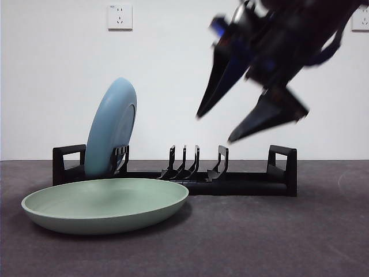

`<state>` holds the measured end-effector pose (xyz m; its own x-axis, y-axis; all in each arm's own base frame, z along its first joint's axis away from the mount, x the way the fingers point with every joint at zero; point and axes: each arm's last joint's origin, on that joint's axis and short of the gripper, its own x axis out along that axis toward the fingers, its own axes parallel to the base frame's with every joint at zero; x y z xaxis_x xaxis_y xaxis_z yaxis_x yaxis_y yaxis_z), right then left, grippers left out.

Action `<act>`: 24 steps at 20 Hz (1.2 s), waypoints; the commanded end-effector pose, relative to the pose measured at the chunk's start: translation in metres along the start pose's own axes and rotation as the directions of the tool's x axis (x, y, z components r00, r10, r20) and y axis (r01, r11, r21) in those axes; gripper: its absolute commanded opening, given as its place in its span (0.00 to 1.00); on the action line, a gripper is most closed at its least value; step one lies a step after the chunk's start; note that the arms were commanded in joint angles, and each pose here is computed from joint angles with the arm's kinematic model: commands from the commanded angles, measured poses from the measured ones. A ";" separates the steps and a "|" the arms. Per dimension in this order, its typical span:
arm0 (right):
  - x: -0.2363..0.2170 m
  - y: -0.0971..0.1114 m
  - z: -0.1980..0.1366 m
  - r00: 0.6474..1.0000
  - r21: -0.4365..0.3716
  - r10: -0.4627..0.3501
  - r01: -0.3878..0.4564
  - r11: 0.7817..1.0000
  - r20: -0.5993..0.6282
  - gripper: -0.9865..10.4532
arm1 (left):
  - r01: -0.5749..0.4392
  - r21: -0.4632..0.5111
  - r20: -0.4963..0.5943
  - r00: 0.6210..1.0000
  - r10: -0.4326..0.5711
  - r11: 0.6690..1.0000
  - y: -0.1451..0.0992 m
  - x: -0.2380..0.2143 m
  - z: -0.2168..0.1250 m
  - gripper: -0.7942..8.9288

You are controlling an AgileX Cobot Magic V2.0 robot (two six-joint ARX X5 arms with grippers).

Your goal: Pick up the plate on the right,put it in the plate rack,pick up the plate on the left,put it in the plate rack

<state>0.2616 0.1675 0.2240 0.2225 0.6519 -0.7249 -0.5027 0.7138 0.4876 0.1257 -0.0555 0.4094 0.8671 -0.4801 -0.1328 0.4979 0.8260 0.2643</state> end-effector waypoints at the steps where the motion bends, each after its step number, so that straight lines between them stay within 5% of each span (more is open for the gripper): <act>1: 0.023 -0.004 0.000 1.000 0.017 0.004 -0.004 1.000 -0.026 0.36 | 0.003 0.064 -0.022 1.000 -0.001 0.998 -0.006 -0.006 -0.002 0.42; 14: 0.083 -0.026 -0.004 0.998 0.089 0.015 -0.009 0.996 -0.066 0.29 | 0.068 0.126 -0.087 0.995 -0.058 0.990 -0.030 -0.002 -0.003 0.42; 18: 0.090 -0.030 -0.007 0.996 0.110 0.009 0.000 0.994 -0.086 0.23 | 0.110 0.134 -0.134 0.987 -0.091 0.985 -0.037 0.015 -0.006 0.42; 21: 0.092 -0.029 -0.007 0.996 0.108 0.005 0.005 0.994 -0.090 0.07 | 0.141 0.139 -0.188 0.976 -0.114 0.980 -0.043 0.030 -0.011 0.42; 24: 0.091 -0.030 -0.010 0.994 0.131 -0.001 0.015 0.991 -0.112 0.08 | 0.180 0.143 -0.241 0.960 -0.142 0.973 -0.049 0.041 -0.016 0.42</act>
<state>0.2887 0.2032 0.1421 0.1290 0.6259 -0.7692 -0.3944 0.7440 0.5393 0.1364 -0.1106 0.3778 0.7677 -0.5064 -0.3928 0.6352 0.6824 0.3618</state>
